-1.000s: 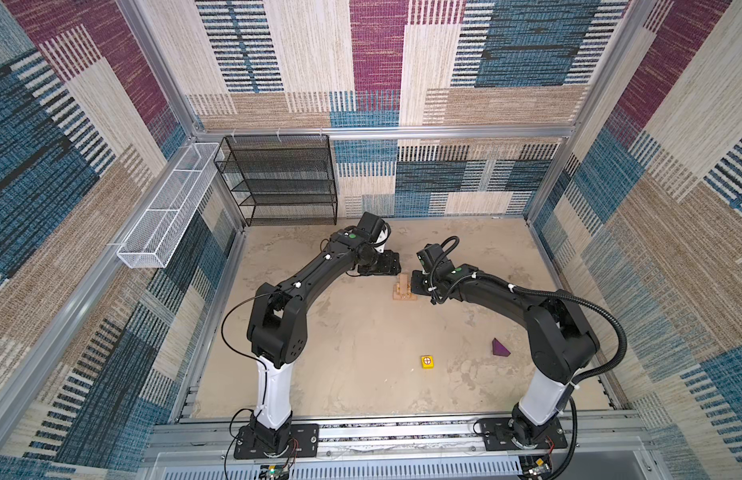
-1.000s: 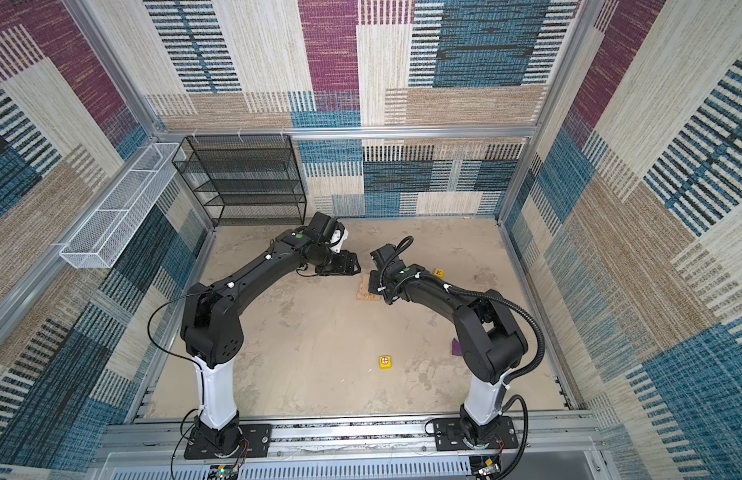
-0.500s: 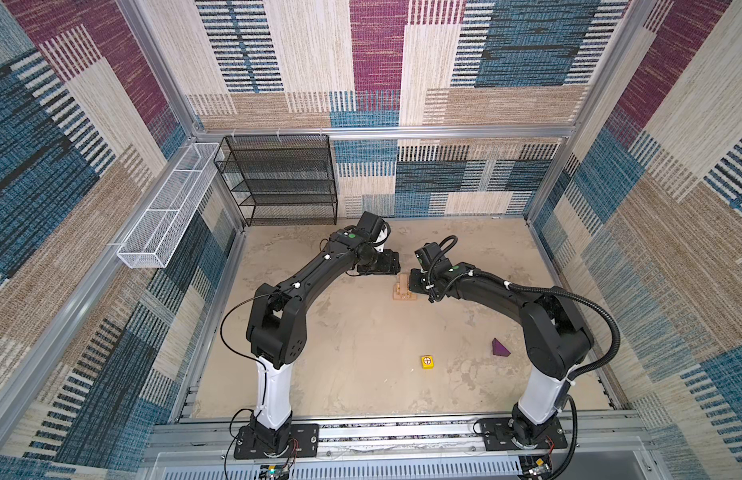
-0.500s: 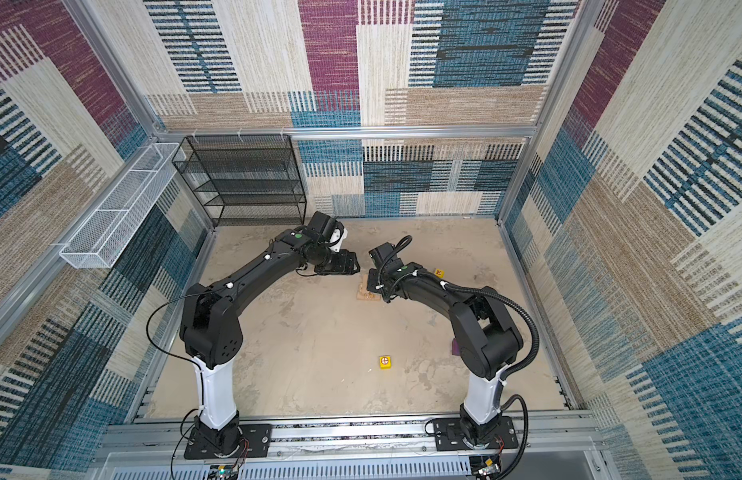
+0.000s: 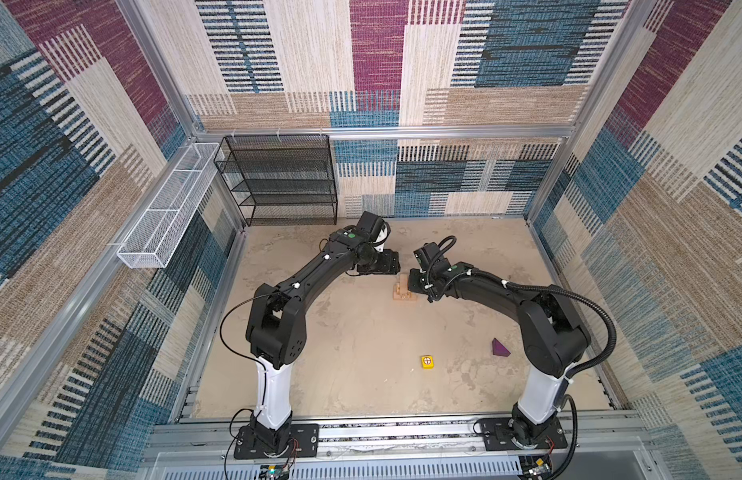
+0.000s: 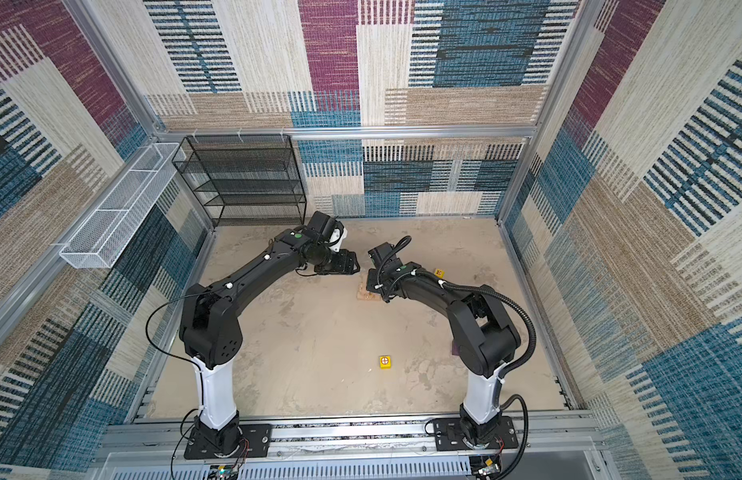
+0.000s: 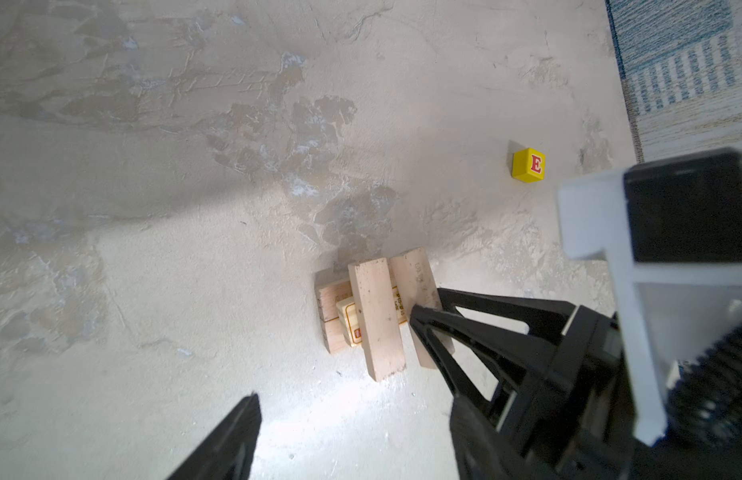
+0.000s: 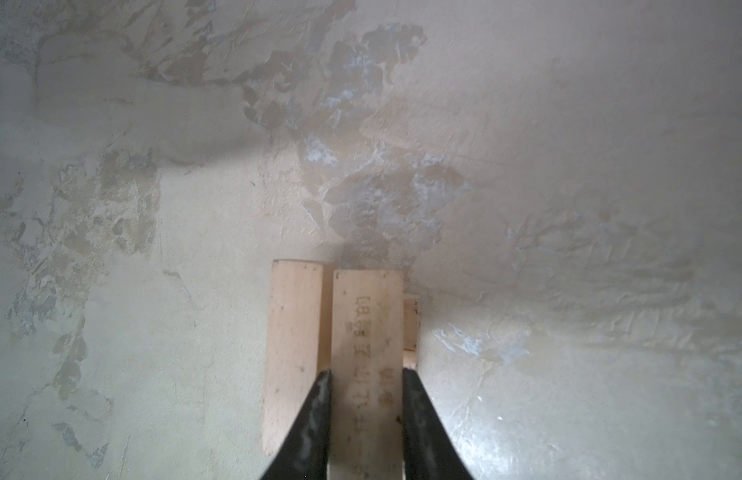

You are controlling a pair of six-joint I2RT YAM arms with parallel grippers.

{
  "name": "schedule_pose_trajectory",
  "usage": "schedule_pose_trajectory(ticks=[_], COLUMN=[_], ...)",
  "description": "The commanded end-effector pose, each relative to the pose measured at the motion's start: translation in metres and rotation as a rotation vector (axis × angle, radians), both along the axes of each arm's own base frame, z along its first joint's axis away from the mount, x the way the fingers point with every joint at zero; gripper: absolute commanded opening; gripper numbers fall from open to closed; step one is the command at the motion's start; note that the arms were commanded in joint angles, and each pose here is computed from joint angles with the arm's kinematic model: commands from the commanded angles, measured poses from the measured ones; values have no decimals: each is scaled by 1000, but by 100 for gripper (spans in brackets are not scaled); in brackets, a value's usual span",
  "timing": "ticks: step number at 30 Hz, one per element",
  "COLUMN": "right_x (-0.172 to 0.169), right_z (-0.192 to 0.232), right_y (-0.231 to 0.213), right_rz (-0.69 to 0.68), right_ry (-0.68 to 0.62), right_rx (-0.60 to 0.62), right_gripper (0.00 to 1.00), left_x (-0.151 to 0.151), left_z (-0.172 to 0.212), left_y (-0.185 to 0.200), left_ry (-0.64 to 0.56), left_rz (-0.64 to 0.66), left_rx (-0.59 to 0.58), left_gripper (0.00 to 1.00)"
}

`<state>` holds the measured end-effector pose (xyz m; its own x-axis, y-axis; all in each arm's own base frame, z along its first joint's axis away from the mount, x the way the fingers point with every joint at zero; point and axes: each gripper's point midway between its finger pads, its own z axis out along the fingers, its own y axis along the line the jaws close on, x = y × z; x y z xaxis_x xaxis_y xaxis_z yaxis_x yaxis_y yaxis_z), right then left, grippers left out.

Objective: Build the wood block tower
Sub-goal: 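Lower the plain bar beside the top bar of the stack with the right gripper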

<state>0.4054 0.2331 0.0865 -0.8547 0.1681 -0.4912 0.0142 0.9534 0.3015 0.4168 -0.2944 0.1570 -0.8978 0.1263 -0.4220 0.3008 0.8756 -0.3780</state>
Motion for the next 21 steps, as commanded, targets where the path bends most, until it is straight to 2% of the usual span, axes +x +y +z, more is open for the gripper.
schedule_pose_trajectory(ticks=[1,3,5,21], right_x=[6,6,6,7], right_z=[6,7,7,6], right_y=[5,5,6,6], right_rz=[-2,-1,1,1], right_ry=[-22,-22,-22,-21], right_rx=[27,26,26,24], right_gripper=[15,17,27,28], left_x=[-2,-2,-2,-1], left_z=[4,4,4,7], left_y=[2,2,2,2], left_ry=[-9,-9,-10,-16], left_rz=[-16,-15,-16,-16], left_rx=[13,12,12,9], left_gripper=[76,76,76,77])
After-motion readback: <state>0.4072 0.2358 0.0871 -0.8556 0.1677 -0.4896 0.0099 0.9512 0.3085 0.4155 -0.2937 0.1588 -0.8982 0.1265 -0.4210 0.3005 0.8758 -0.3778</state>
